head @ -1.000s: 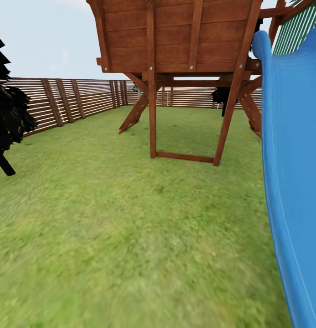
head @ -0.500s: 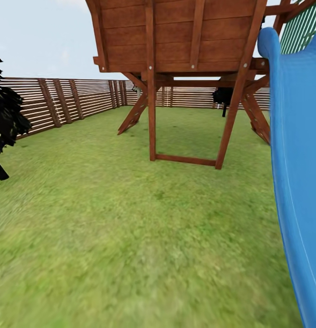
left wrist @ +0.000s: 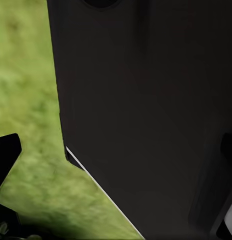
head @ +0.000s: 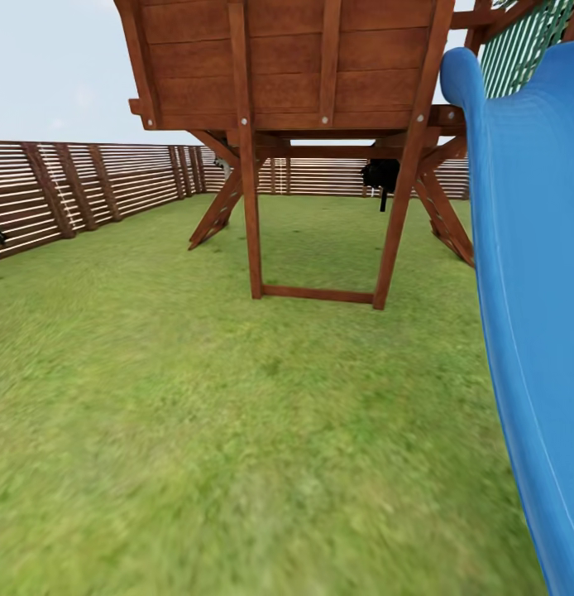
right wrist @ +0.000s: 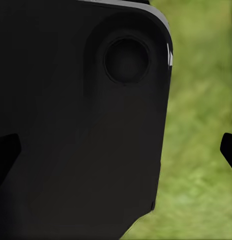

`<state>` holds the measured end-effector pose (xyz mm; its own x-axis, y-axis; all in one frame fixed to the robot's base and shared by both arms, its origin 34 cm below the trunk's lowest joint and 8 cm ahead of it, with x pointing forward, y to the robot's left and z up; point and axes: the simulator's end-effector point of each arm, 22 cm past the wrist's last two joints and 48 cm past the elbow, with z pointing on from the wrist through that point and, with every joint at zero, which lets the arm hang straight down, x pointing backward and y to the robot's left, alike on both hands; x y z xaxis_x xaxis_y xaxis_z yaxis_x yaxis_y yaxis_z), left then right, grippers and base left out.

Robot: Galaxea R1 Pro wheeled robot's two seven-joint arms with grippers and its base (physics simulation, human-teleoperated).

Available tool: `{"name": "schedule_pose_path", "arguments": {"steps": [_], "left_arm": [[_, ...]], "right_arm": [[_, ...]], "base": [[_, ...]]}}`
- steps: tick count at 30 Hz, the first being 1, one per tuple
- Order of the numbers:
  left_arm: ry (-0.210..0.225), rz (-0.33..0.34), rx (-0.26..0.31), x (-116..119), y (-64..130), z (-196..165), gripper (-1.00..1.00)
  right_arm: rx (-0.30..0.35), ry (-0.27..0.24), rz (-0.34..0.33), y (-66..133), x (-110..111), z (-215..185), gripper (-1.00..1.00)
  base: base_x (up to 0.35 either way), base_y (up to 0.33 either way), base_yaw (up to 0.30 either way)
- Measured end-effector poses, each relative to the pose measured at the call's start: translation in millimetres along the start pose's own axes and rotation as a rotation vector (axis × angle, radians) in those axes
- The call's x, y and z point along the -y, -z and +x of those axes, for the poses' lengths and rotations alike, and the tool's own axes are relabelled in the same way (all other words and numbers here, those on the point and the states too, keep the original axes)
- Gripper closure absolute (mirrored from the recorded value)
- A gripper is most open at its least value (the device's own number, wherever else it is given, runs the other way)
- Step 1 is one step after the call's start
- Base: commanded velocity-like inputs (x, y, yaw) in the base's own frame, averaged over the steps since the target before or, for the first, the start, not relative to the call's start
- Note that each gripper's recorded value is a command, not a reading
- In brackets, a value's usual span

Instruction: Take the three Easter eggs out of the wicker basket on the lawn in the garden, then place them on the lawn next to a single tree (choose any tree) so that all three eggs are next to the same tree and none are left in the basket.

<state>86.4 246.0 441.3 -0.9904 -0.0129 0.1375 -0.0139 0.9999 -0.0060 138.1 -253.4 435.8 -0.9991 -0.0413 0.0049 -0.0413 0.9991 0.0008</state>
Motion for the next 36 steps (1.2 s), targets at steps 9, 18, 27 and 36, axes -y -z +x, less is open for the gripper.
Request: {"name": "schedule_pose_path", "arguments": {"steps": [9,18,27,36], "left_arm": [[0.0,0.0,-0.001,-0.1,0.0,0.2,-1.0],[0.0,0.0,-0.001,0.0,0.0,0.2,-1.0],[0.0,0.0,0.0,-0.1,0.0,0.2,-1.0],[0.0,0.0,-0.001,-0.1,0.0,0.3,-1.0]], "right_arm": [[0.0,0.0,0.001,0.0,0.2,-0.2,-1.0],[0.0,0.0,0.001,0.0,0.3,-0.2,-1.0],[0.0,0.0,0.001,0.0,0.3,-0.1,-1.0],[-0.001,0.001,0.0,0.0,-0.9,0.6,-1.0]], "base": [[0.323,0.071,-0.078],[0.323,0.018,-0.001],[0.323,0.0,0.0],[0.323,0.0,0.0]]}}
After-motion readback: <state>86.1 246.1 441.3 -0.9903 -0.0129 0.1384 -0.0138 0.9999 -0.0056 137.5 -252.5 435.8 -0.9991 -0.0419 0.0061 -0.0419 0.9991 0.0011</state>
